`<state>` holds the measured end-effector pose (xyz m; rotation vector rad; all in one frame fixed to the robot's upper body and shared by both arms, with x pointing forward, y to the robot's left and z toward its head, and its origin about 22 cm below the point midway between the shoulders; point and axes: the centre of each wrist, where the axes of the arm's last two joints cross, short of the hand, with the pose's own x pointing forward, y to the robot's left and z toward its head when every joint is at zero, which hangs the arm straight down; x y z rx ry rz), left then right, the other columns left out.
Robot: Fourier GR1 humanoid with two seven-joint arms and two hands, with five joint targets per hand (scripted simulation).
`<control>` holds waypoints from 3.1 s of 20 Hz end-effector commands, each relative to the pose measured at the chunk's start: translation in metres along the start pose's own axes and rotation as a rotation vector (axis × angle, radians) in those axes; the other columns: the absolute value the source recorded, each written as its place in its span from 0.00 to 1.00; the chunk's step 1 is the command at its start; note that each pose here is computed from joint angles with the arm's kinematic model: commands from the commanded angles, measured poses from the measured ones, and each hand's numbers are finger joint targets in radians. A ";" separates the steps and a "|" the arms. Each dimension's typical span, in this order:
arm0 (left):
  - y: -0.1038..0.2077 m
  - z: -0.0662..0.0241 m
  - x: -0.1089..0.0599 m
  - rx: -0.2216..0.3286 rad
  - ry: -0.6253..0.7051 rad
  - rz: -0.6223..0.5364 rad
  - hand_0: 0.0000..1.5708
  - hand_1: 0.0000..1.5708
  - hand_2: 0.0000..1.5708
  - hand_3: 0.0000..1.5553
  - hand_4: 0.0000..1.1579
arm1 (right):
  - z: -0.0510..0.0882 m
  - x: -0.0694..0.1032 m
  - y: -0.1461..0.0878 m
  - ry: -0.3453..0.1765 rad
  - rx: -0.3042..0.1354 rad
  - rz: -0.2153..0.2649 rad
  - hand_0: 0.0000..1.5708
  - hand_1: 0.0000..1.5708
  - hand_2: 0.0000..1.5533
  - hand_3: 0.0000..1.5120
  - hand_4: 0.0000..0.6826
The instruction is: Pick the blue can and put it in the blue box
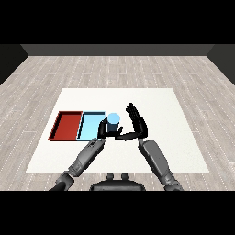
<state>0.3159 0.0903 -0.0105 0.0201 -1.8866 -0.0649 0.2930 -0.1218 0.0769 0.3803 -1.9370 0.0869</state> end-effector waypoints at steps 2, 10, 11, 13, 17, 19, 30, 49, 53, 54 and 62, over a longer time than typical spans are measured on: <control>0.023 -0.0141 -0.006 0.040 0.003 -0.067 1.00 1.00 1.00 0.95 0.97 | 0.000 0.018 -0.028 -0.065 -0.034 0.019 0.00 0.00 0.00 0.00 0.00; 0.116 -0.0524 -0.006 0.209 0.102 -0.226 0.98 0.98 0.98 0.95 0.98 | 0.051 0.043 -0.087 -0.123 -0.144 0.070 0.00 0.00 0.00 0.00 0.00; 0.112 -0.0511 -0.006 0.245 0.161 -0.283 0.98 0.98 0.98 0.96 0.97 | 0.050 0.043 -0.084 -0.126 -0.158 0.056 0.00 0.00 0.00 0.00 0.00; 0.121 -0.0600 -0.016 0.231 0.197 -0.318 0.99 0.99 0.98 0.94 0.95 | 0.057 0.039 -0.078 -0.117 -0.185 0.022 0.00 0.00 0.00 0.00 0.00; 0.159 -0.0606 -0.033 0.255 0.301 -0.395 1.00 1.00 0.99 0.95 0.93 | 0.049 0.016 -0.083 -0.118 -0.171 -0.007 0.00 0.00 0.00 0.00 0.00; 0.155 -0.0590 -0.041 0.222 0.387 -0.404 1.00 1.00 0.99 0.94 0.89 | 0.050 0.006 -0.080 -0.092 -0.159 -0.016 0.00 0.00 0.00 0.00 0.00; 0.130 -0.0319 -0.079 0.225 0.635 -0.484 0.80 0.80 0.78 0.77 0.81 | 0.048 -0.001 -0.108 -0.056 -0.241 0.006 0.00 0.00 0.00 0.00 0.00; 0.136 -0.0327 -0.077 0.433 0.519 -0.445 0.00 0.00 0.00 0.00 0.00 | 0.037 0.020 -0.105 -0.110 -0.193 -0.030 0.00 0.00 0.00 0.00 0.00; 0.131 -0.0802 -0.034 0.316 0.055 -0.271 0.00 0.00 0.00 0.00 0.00 | 0.048 0.022 -0.115 -0.112 -0.195 0.025 0.00 0.00 0.00 0.00 0.00; 0.115 -0.0851 -0.027 0.267 -0.007 -0.170 0.00 0.00 0.00 0.00 0.00 | 0.040 0.020 -0.110 -0.099 -0.191 0.024 0.00 0.00 0.00 0.00 0.00; 0.105 -0.0377 -0.036 -0.040 -0.127 0.168 0.00 0.00 0.00 0.00 0.00 | 0.070 0.000 -0.119 0.019 -0.143 0.060 0.00 0.00 0.00 0.00 0.00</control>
